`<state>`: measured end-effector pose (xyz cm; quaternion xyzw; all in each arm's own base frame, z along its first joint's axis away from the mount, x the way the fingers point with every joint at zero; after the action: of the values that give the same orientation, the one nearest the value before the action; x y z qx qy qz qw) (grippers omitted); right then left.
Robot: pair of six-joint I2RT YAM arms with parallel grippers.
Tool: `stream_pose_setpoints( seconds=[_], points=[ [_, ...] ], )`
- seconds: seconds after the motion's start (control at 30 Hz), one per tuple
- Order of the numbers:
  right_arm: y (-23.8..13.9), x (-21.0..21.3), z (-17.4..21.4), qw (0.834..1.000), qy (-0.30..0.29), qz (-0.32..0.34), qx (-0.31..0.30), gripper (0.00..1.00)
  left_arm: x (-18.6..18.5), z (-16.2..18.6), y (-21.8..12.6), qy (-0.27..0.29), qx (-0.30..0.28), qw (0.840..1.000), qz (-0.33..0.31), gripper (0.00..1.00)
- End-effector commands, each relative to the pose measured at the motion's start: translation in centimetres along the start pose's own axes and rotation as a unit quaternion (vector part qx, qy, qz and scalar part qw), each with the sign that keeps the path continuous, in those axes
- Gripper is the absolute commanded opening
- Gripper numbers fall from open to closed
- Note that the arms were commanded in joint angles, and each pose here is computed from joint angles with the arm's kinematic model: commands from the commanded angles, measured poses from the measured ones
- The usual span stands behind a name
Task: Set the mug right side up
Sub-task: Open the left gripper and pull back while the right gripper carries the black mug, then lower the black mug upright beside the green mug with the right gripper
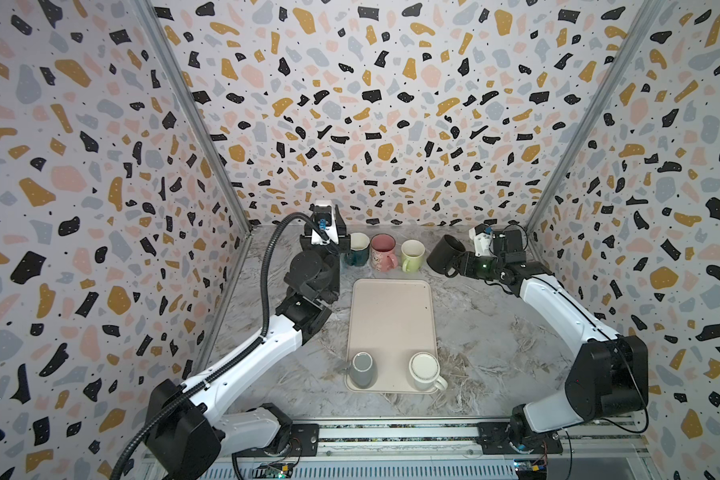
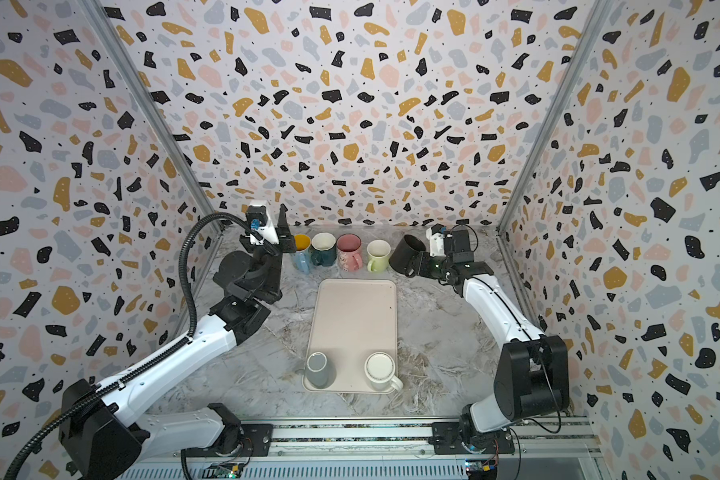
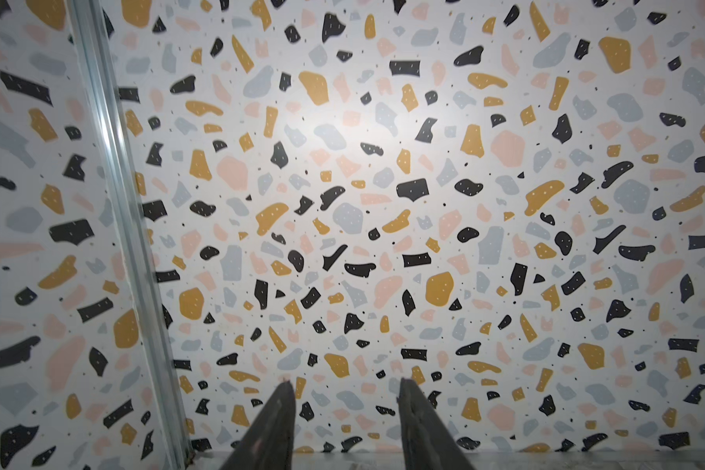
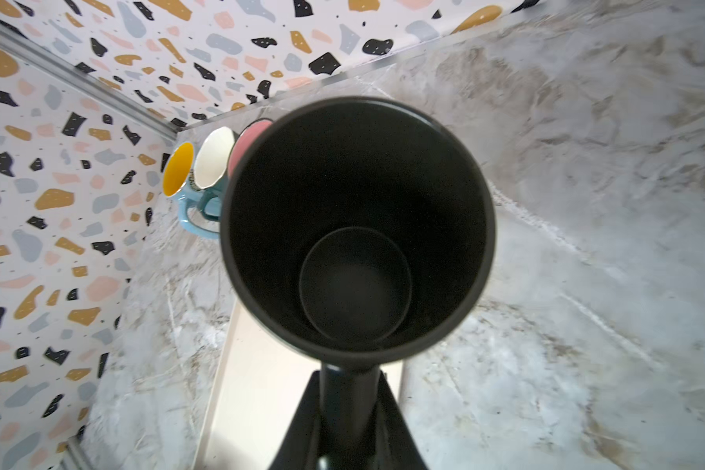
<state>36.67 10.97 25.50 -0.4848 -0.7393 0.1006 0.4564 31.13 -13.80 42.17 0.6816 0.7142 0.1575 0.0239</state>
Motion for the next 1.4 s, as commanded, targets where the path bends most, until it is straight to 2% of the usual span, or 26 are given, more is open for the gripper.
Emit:
stream_pose_setpoints(
  seconds=[0.0, 0.2, 0.47, 1.1, 1.37],
  points=[
    [-1.4, 1.6, -3.6, 0.995, -0.055, 0.017, -0.085, 0.00, 0.2, 1.8, 1.0, -0.066, 0.057, 0.996, 0.033, 0.43],
    [1.6, 0.0, -3.7, 0.991, -0.074, 0.064, -0.094, 0.00, 1.4, 4.2, 3.2, -0.134, 0.115, 0.981, 0.084, 0.44],
    [5.3, -0.4, -3.8, 0.983, -0.111, 0.088, -0.113, 0.00, 2.6, 6.8, 3.8, -0.210, 0.138, 0.959, 0.132, 0.44],
    [9.3, 0.1, -3.1, 0.967, -0.186, 0.107, -0.135, 0.00, 2.8, 8.3, 3.4, -0.216, 0.151, 0.955, 0.138, 0.44],
    [10.4, -0.3, -2.7, 0.962, -0.197, 0.129, -0.137, 0.00, 2.9, 8.5, 3.3, -0.215, 0.152, 0.955, 0.136, 0.44]
  ],
)
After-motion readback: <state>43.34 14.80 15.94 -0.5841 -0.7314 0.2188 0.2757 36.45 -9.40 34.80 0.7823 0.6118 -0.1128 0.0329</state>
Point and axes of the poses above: each gripper's point midway between its finger pads, its own y axis out along the fingers, its own x axis along the line the jaws close on, z = x × y, the point moved 7 cm from there along -y, back along the fingers, and after that the axes turned 9 degrees about y, right-handed, at the moved point
